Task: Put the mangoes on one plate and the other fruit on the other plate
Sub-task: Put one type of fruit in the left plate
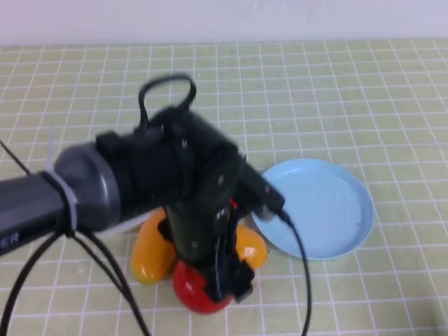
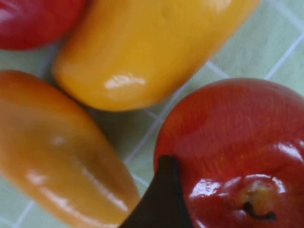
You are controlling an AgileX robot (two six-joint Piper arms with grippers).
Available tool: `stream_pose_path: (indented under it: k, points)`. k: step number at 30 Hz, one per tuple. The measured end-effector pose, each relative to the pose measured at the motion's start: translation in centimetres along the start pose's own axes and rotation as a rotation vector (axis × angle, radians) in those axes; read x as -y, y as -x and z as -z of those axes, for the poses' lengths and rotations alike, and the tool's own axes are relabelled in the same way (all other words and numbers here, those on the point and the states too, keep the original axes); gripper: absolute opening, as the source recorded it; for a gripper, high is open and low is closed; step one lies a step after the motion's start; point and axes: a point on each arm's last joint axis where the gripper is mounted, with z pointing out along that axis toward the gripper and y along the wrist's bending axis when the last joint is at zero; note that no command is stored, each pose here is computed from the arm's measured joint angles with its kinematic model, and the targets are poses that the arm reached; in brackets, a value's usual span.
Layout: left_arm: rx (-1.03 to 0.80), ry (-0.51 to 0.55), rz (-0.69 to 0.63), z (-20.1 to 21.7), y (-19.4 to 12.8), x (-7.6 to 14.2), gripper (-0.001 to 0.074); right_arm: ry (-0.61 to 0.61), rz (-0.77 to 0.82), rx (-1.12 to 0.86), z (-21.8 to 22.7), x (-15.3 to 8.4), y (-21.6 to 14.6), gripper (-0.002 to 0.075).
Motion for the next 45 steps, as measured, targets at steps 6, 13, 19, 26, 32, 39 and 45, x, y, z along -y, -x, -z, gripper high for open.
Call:
stream_pose_path:
  k: [6, 13, 19, 26, 32, 39, 45]
  points:
    - [0.076, 0.096, -0.015, 4.3, 1.9, -1.2, 0.0578, 0.000, 0.000, 0.000, 0.0, 0.0, 0.0, -0.0017]
    - [0.079, 0.257, 0.119, 5.4, 1.2, -6.5, 0.0578, 0.000, 0.000, 0.000, 0.0, 0.0, 0.0, -0.0017]
    - [0.065, 0.225, 0.357, 5.0, -1.7, -13.2, 0.0578, 0.000, 0.000, 0.000, 0.0, 0.0, 0.0, -0.0017]
    - [0.034, 0.194, 0.557, 3.2, -5.1, -19.3, 0.0578, 0.000, 0.000, 0.000, 0.0, 0.0, 0.0, -0.0017]
    - [-0.030, 0.143, 0.584, 0.1, -5.1, -20.4, 0.0578, 0.000, 0.000, 0.000, 0.0, 0.0, 0.0, -0.0017]
    - [-0.031, 0.114, 0.561, -1.1, -4.6, -20.6, 0.0623, 0.000, 0.000, 0.000, 0.0, 0.0, 0.0, -0.0017]
    - [-0.012, 0.133, 0.558, -1.0, -4.5, -20.8, 0.0668, 0.000, 0.000, 0.000, 0.0, 0.0, 0.0, -0.0017]
